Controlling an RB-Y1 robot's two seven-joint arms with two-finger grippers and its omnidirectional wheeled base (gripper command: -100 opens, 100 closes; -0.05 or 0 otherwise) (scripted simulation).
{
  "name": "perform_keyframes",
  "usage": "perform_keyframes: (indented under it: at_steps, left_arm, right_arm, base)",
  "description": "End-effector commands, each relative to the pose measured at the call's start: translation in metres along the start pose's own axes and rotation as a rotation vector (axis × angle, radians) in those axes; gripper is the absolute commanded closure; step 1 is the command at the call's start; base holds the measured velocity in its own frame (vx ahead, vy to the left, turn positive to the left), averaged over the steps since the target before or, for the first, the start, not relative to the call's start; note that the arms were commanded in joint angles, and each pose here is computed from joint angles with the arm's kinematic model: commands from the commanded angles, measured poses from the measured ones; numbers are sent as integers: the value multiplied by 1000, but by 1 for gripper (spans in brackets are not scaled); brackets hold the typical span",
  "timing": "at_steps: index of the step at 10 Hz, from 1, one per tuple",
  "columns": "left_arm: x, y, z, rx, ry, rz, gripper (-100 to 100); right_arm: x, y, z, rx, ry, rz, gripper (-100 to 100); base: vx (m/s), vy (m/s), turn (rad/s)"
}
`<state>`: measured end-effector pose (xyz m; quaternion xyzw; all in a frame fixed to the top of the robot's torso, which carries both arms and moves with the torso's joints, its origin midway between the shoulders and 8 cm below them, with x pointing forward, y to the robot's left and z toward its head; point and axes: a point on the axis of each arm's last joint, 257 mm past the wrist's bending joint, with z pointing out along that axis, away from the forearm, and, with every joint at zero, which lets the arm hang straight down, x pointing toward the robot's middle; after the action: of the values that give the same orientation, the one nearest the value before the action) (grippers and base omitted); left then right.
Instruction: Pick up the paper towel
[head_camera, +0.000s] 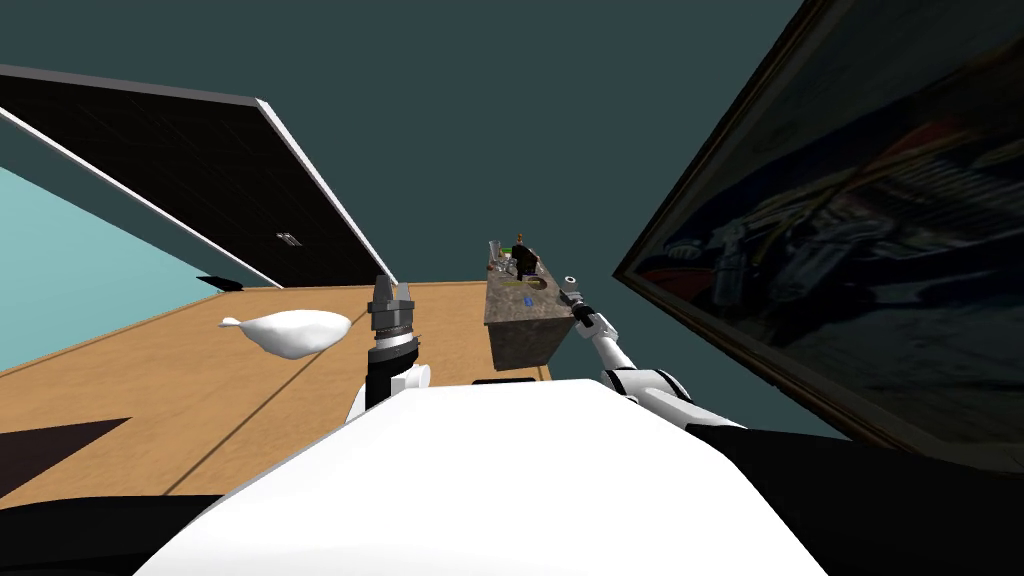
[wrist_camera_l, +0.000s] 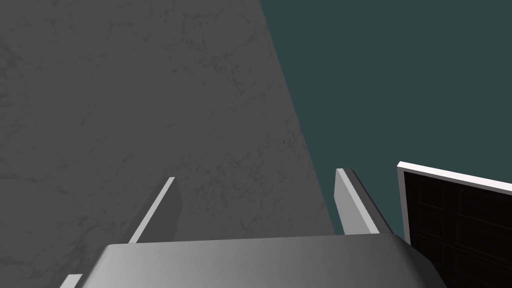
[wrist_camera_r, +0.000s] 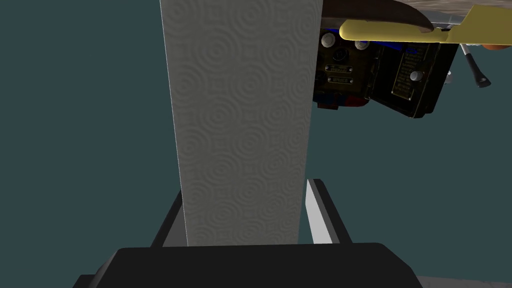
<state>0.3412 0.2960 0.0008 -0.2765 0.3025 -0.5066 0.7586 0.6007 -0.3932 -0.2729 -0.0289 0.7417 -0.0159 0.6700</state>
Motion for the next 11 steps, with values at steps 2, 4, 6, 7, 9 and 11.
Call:
perform_keyframes:
  at_steps: [2,4,6,7,9,11]
  left_arm:
    - [0,0,0,0,0,0,0]
    - [0,0,0,0,0,0,0]
    - [0,0,0,0,0,0,0]
    - [0,0,0,0,0,0,0]
    - [0,0,0,0,0,0,0]
    - [0,0,0,0,0,0,0]
  right_arm:
    - [-3,1,-9,-3,-11,-4,100]
    - [9,-14,-30,32,4,5,100]
    - [12,-28,-43,64,7,14,100]
    - [18,-28,-52,64,14,11,100]
    - [9,-24,-57,54,-7,4,100]
    - [20,-39,-78,90,13,11,100]
  base:
    - [5,1,-15]
    - [41,-8,136]
    - [27,-10,82]
    - [44,-17,108]
    - [16,-4,-9]
    - [41,-8,144]
